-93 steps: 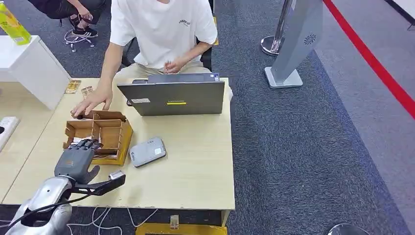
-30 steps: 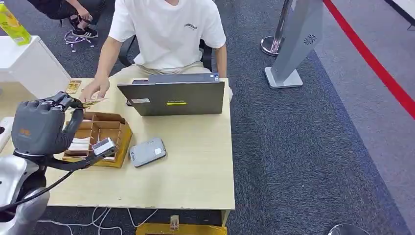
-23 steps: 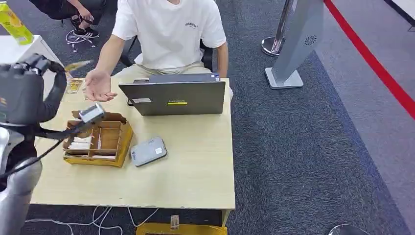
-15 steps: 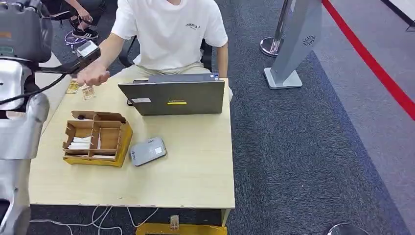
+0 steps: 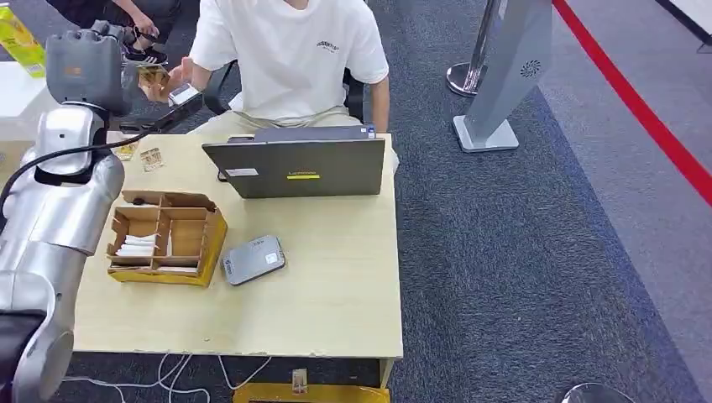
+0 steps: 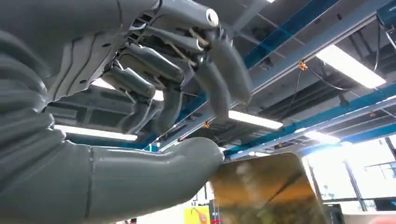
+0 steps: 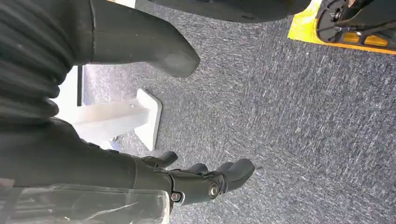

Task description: Pass the card to the sensor for recognition and then transmit it.

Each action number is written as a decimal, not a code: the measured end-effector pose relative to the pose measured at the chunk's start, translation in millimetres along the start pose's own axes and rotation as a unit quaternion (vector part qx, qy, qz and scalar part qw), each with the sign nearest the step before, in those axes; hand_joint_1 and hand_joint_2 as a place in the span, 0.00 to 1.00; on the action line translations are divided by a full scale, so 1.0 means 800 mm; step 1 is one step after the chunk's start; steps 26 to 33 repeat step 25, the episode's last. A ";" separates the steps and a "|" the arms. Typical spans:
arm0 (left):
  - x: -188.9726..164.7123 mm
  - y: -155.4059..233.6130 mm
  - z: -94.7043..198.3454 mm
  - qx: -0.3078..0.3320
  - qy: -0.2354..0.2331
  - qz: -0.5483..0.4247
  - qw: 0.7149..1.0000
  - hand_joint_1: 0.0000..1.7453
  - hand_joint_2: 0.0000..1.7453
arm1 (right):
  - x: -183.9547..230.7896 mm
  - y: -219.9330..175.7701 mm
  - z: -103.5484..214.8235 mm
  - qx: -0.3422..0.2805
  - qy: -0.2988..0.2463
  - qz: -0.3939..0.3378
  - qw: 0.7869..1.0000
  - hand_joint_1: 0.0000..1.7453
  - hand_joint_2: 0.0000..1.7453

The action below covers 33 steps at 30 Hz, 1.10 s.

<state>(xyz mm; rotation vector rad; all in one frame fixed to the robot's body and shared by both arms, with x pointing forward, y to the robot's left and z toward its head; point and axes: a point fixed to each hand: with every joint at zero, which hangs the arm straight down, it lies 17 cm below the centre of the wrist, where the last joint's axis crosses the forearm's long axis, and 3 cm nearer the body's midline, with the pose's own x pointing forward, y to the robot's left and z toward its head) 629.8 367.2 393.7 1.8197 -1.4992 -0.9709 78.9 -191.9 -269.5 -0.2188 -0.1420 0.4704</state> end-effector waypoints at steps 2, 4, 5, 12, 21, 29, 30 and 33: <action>-0.001 -0.004 0.002 -0.001 0.001 0.001 1.000 0.00 1.00 | 0.000 0.000 0.000 0.000 0.000 0.000 1.000 0.00 1.00; -0.002 -0.009 0.004 -0.005 0.003 0.002 1.000 0.00 1.00 | 0.000 -0.001 0.000 0.000 0.000 0.000 1.000 0.00 1.00; -0.002 -0.011 0.006 -0.007 0.003 0.002 1.000 0.00 1.00 | -0.001 -0.001 0.000 -0.001 0.000 0.000 1.000 0.00 1.00; -0.004 -0.030 0.018 -0.022 0.005 0.004 1.000 0.00 1.00 | -0.001 -0.001 0.000 -0.001 0.000 0.000 1.000 0.00 1.00; -0.006 -0.037 0.022 -0.027 0.006 0.004 1.000 0.00 1.00 | -0.001 -0.002 -0.001 -0.002 0.001 0.000 1.000 0.00 1.00; -0.007 -0.038 0.023 -0.028 0.007 0.003 1.000 0.00 1.00 | -0.001 -0.002 -0.001 -0.002 0.001 0.000 1.000 0.00 1.00; -0.007 -0.038 0.023 -0.028 0.007 0.003 1.000 0.00 1.00 | -0.001 -0.002 -0.001 -0.002 0.001 0.000 1.000 0.00 1.00; -0.007 -0.038 0.023 -0.028 0.007 0.003 1.000 0.00 1.00 | -0.001 -0.002 -0.001 -0.002 0.001 0.000 1.000 0.00 1.00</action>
